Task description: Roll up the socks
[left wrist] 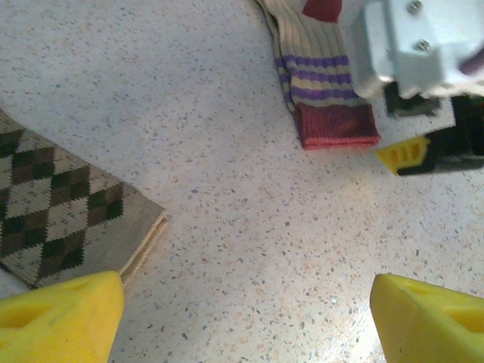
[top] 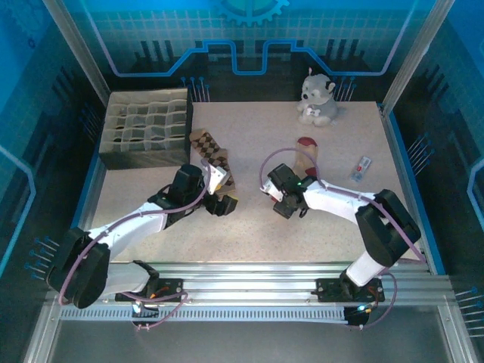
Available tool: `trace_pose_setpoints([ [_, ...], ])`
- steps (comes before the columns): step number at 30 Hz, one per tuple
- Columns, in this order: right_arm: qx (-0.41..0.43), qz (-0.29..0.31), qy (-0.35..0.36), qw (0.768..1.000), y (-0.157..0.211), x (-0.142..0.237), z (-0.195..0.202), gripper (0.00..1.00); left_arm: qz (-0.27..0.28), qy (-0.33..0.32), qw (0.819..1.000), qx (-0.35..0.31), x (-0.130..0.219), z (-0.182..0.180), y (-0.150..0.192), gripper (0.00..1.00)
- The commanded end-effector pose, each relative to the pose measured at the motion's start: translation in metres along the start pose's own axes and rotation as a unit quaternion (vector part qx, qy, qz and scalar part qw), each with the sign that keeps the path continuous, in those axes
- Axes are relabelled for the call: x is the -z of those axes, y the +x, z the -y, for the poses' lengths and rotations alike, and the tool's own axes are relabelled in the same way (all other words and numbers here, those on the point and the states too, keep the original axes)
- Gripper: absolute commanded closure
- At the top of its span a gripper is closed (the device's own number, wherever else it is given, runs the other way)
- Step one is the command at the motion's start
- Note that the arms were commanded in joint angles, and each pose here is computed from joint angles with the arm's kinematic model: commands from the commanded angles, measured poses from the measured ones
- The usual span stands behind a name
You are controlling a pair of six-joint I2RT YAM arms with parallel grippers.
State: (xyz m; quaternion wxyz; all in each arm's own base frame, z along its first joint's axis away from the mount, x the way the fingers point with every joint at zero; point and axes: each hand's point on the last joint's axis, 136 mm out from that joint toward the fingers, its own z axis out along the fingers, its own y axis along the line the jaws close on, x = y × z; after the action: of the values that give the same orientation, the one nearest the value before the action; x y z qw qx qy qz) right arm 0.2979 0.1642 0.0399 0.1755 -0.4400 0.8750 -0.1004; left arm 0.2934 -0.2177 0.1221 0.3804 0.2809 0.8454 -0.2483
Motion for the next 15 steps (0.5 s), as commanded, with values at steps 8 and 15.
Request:
trace_pose_setpoints([
  [8,0.032,-0.055,-0.046,0.997,0.005,-0.026,-0.01,0.61,-0.001,0.047,0.998,-0.047,-0.007,0.018,-0.009,0.16],
  [15,0.039,-0.03,-0.125,0.991,0.005,-0.01,-0.036,0.99,0.013,0.124,0.969,-0.214,-0.001,0.046,-0.003,0.23],
])
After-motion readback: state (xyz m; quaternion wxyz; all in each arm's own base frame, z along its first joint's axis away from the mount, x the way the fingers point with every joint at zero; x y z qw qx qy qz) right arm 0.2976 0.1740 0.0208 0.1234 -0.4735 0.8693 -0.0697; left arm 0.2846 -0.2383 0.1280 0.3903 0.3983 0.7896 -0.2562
